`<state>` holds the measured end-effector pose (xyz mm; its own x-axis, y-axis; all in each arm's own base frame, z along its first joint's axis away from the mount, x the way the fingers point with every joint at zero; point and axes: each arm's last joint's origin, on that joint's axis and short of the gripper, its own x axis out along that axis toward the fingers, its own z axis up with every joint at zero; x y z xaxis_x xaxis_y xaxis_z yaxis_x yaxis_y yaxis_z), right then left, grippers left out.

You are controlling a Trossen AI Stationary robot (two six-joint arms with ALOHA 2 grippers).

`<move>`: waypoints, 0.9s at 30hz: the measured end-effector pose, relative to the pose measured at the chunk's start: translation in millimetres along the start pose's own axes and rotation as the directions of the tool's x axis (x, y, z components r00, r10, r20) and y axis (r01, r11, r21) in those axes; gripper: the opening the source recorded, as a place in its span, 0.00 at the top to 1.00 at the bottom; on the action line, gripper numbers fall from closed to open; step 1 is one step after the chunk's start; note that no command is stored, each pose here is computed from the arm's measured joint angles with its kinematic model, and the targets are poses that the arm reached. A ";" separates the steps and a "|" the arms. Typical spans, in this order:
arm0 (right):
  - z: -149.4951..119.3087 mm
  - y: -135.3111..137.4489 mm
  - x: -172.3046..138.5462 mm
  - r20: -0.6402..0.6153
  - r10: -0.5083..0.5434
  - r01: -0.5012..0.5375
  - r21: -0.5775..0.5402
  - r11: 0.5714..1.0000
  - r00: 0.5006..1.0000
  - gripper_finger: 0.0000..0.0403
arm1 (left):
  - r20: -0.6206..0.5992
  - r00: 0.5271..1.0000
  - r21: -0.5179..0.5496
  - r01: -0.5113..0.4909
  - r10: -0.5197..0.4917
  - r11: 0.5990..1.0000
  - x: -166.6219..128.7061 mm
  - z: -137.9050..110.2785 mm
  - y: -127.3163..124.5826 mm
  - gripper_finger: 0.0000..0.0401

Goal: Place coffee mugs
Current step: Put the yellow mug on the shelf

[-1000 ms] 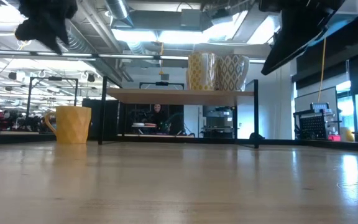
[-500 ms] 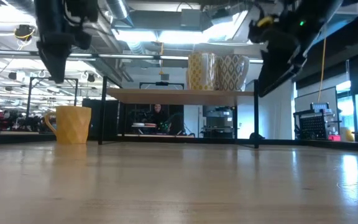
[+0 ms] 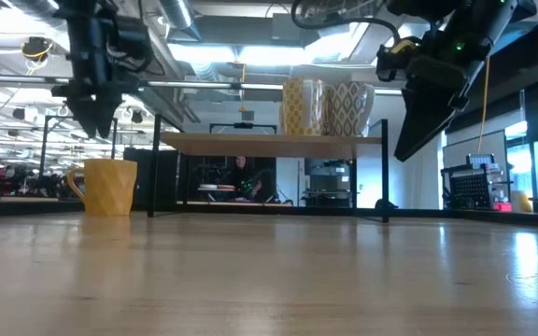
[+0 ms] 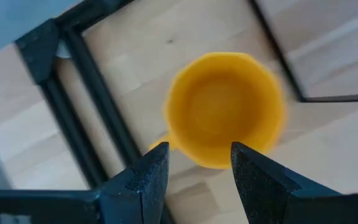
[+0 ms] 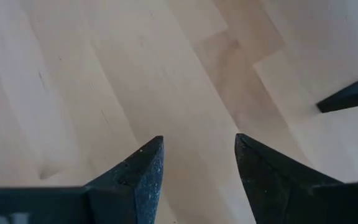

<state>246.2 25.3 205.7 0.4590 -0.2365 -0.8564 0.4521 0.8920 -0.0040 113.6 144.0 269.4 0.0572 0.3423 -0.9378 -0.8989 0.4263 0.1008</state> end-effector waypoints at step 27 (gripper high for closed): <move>0.0 0.0 0.1 0.002 -0.003 0.003 -0.020 1.000 1.000 0.54 | -0.182 0.983 0.087 -0.019 0.034 0.996 71.0 34.6 7.4 0.58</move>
<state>246.3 25.3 205.7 0.4588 -0.2402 -0.8554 0.4382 0.8987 -0.0174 126.1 200.3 215.0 -0.0538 0.1986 -0.9786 -0.8585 0.4912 0.1470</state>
